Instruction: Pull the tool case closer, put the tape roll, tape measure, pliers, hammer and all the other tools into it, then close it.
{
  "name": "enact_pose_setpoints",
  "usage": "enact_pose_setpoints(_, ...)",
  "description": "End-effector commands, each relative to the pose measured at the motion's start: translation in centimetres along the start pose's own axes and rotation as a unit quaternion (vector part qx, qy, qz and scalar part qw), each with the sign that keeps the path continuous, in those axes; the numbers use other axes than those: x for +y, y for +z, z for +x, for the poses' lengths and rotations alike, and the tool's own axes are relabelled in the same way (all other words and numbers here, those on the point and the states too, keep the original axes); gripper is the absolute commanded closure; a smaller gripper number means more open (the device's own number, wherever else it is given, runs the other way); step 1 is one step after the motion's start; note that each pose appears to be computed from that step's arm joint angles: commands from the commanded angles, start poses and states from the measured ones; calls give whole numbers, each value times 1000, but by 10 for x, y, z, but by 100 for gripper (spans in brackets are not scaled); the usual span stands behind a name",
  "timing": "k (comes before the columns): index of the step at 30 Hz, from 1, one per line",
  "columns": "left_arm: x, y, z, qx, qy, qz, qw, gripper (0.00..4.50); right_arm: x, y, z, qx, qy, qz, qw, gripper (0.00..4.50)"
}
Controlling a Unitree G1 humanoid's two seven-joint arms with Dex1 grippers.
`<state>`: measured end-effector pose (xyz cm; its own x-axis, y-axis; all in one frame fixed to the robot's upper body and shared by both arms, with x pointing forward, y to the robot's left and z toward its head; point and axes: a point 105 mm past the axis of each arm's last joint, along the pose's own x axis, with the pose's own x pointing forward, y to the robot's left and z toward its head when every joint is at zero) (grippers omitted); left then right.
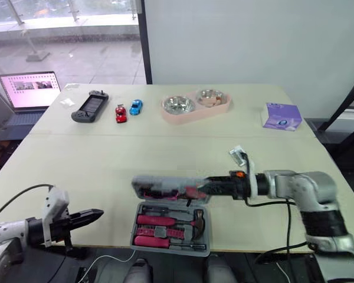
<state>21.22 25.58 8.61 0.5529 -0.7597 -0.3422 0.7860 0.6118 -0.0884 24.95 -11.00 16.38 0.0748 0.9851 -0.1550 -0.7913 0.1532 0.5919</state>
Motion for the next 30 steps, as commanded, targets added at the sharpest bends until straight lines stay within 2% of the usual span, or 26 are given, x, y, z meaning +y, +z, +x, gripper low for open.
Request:
enact_pose_setpoints(1, -6, 12, -9, -5, -3, 14, 1000, 450, 50, 25, -24, -26, 39, -74, 996, 3)
enact_pose_setpoints(3, -10, 17, -10, -8, -14, 17, 1000, 450, 62, 36, -39, -52, 44, -85, 994, 3)
enact_pose_setpoints(7, -15, 30, -13, -7, -28, 24, 999, 450, 40, 30, -57, -54, -82, -129, 987, 3)
enact_pose_setpoints(10, -16, 42, -16, -11, -25, 24, 999, 450, 37, 23, -67, -46, -114, -204, 971, 3)
enact_pose_setpoints(15, -13, 53, -18, -6, 8, 58, 998, 450, 11, -6, -80, 16, -167, -269, 948, 3)
enact_pose_setpoints(17, -14, 48, -16, 3, 20, 56, 998, 450, 0, -16, -80, 35, -177, -298, 937, 3)
enact_pose_setpoints(19, -15, 46, -15, 5, 22, 54, 998, 450, -1, -19, -78, 24, -163, -317, 934, 3)
enact_pose_setpoints(24, -17, 45, -12, -1, 33, 46, 998, 450, -14, -37, -82, 48, -162, -312, 935, 3)
enact_pose_setpoints(30, -17, 48, -13, -6, 38, 55, 998, 450, -20, -40, -87, 45, -168, -304, 937, 3)
